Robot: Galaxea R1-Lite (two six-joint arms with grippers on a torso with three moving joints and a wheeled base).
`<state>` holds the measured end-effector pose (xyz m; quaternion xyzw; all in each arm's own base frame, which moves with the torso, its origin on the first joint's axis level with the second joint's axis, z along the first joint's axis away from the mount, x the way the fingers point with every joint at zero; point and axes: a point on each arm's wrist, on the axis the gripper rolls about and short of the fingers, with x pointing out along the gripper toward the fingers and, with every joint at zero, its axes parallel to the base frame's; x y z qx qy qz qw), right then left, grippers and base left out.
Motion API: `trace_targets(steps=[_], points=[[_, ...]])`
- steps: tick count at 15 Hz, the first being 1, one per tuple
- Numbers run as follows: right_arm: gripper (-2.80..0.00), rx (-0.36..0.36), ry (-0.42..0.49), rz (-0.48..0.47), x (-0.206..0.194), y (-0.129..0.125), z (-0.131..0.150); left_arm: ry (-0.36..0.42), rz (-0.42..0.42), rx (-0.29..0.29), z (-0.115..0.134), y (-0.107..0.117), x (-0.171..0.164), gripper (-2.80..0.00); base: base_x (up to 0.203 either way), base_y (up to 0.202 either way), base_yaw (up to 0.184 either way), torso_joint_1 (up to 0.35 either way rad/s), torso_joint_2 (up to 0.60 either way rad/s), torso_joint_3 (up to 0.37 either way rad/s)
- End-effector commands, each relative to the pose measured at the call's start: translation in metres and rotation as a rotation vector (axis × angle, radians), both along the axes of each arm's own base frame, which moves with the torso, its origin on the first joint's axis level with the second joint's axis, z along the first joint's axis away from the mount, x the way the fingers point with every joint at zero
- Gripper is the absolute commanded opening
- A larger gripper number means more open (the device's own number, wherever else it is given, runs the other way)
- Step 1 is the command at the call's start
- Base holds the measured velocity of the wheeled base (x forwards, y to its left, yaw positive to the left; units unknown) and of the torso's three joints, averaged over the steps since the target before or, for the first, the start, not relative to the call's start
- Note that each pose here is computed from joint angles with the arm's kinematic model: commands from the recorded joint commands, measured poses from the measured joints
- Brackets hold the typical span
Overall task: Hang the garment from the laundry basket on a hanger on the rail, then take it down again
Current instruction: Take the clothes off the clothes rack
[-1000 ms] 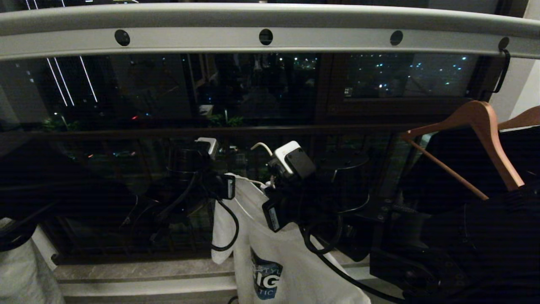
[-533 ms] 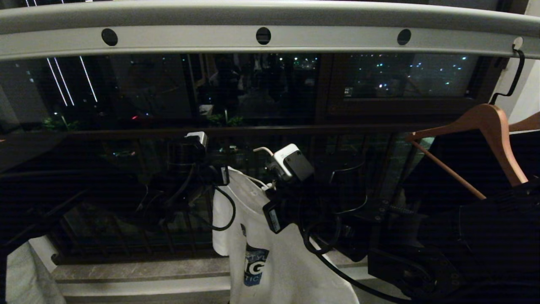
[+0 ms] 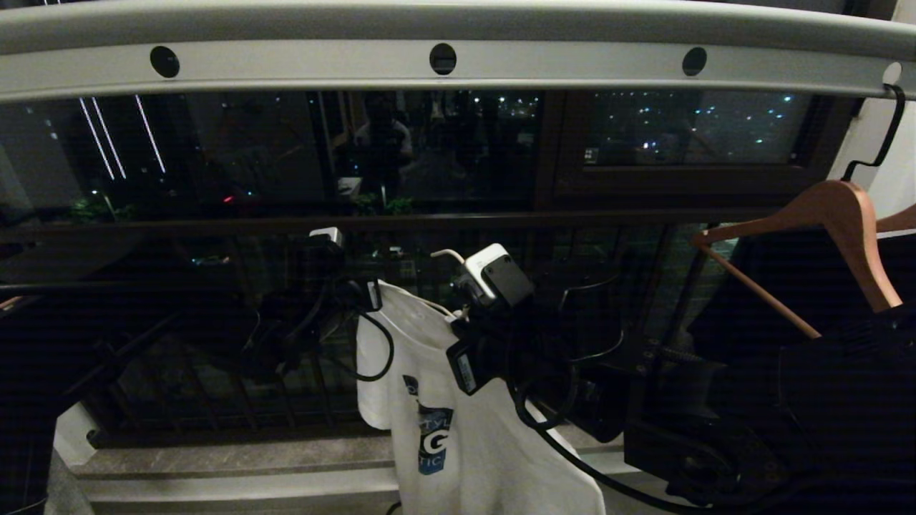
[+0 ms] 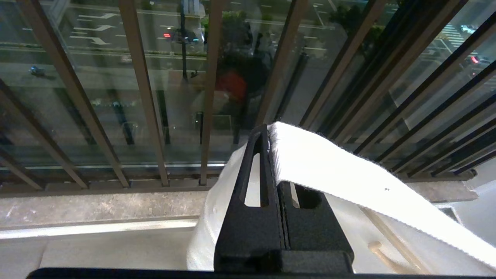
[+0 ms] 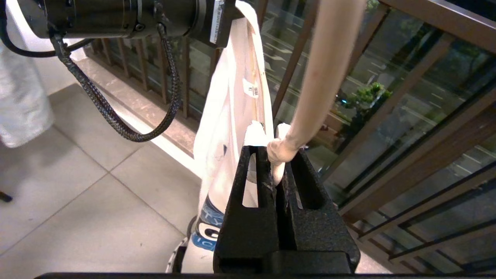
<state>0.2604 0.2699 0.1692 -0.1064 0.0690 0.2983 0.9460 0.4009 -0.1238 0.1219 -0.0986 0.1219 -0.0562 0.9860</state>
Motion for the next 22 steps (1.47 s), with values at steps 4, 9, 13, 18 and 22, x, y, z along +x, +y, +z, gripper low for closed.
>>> trace_targets(steps=[4,9,13,18,22], points=[[-2.80,0.000,-0.010,-0.009,0.000,-0.001,0.002,-0.038,0.099,-0.071,0.003,0.013,0.020,-2.80,0.000,0.000,0.000,0.000,0.00,0.000],[-2.80,0.000,-0.010,-0.009,0.000,-0.001,0.002,-0.045,0.119,-0.147,0.006,0.015,0.026,-2.80,0.000,0.000,0.000,0.000,0.00,0.000],[-2.80,0.002,-0.012,-0.010,0.001,-0.001,0.003,-0.024,0.123,-0.140,-0.005,0.014,0.031,-2.80,0.000,0.000,0.000,0.000,0.00,0.000],[-2.80,0.007,-0.014,-0.016,0.002,-0.003,0.004,0.018,0.097,-0.107,-0.013,0.006,0.023,-2.80,0.000,0.000,0.000,0.000,0.00,0.000],[-2.80,0.004,-0.013,-0.022,0.007,0.000,-0.003,0.040,0.024,-0.061,-0.010,-0.016,0.000,-2.80,0.000,0.000,0.000,0.000,0.00,0.000]])
